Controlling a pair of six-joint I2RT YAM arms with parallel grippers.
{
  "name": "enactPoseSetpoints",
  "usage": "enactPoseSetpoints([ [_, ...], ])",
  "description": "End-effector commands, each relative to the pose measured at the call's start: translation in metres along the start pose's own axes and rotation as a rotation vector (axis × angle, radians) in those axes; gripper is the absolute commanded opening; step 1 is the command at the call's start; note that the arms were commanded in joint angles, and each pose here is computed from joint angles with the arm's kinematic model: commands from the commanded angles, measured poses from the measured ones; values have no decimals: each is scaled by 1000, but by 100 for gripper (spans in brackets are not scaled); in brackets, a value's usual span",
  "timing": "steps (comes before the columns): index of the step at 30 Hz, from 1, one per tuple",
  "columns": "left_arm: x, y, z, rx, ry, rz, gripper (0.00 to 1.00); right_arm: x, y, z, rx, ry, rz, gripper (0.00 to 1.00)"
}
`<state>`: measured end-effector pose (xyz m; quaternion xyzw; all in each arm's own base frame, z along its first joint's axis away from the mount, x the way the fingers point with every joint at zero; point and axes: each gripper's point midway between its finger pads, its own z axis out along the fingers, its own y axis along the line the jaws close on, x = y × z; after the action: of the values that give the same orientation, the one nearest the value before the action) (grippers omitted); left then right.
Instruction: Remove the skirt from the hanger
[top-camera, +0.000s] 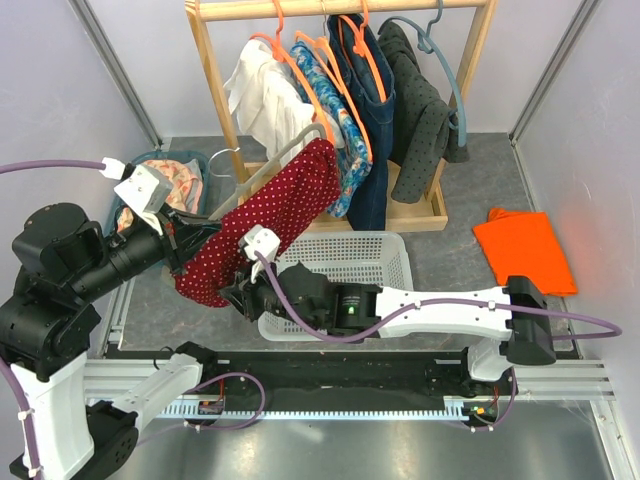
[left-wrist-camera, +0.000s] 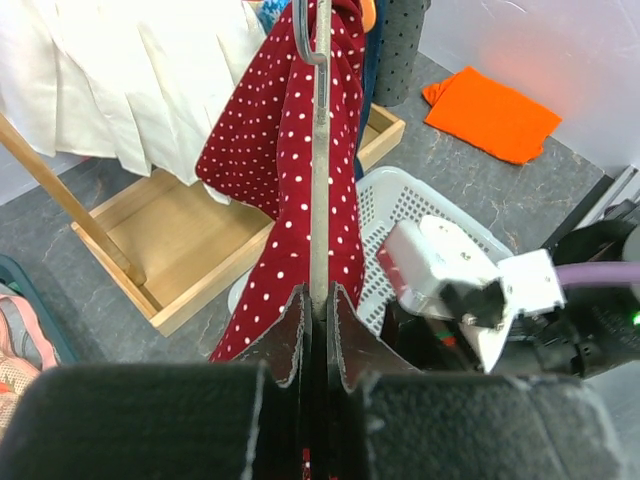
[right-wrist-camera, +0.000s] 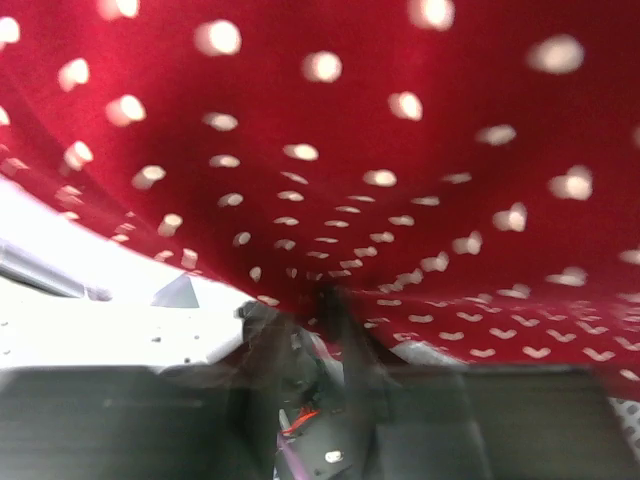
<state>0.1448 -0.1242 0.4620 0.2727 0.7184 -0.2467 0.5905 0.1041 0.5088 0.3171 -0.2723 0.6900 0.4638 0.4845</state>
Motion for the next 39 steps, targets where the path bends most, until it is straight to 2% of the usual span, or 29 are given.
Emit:
enactPoseSetpoints([
  [1,-30,-7,-5,28,-112,20,2,-36,6,-1,57,-81,-23,0],
  [3,-25,-4,-3,12,-100,19,2,-43,7,-8,93,-94,-72,0],
  [8,0,15,9,-65,-53,19,2,-119,49,-59,93,-202,-187,0],
  [9,0,16,7,-75,-67,24,2,-146,66,-85,99,-261,-226,0],
  [11,13,24,14,-104,-43,20,2,-163,93,-117,70,-300,-270,0],
  [13,24,29,20,-118,-26,19,2,-191,92,-151,135,-358,-310,0],
  [14,28,33,22,-139,-16,16,2,-190,107,-169,113,-361,-313,0],
  [15,32,35,22,-146,-11,19,2,-198,100,-186,163,-370,-355,0],
  [17,43,42,28,-173,10,20,2,-196,112,-209,158,-377,-354,0],
  [19,49,47,32,-188,13,27,2,-202,107,-227,222,-378,-385,0],
  [23,60,54,37,-215,33,27,2,-199,125,-255,232,-360,-446,0],
  [24,61,55,37,-221,34,26,2,-194,131,-254,242,-351,-486,0],
  [25,63,55,37,-221,36,26,2,-198,131,-257,253,-361,-450,0],
  [27,63,57,37,-228,33,32,2,-196,133,-262,281,-342,-538,0],
  [28,64,58,37,-239,37,36,2,-200,132,-266,287,-351,-501,0],
  [30,66,60,36,-248,37,47,2,-207,132,-274,297,-334,-549,0],
  [33,68,64,36,-263,37,59,2,-221,120,-283,301,-358,-492,0],
  [39,83,77,42,-314,64,86,2,-243,111,-303,274,-375,-503,0],
])
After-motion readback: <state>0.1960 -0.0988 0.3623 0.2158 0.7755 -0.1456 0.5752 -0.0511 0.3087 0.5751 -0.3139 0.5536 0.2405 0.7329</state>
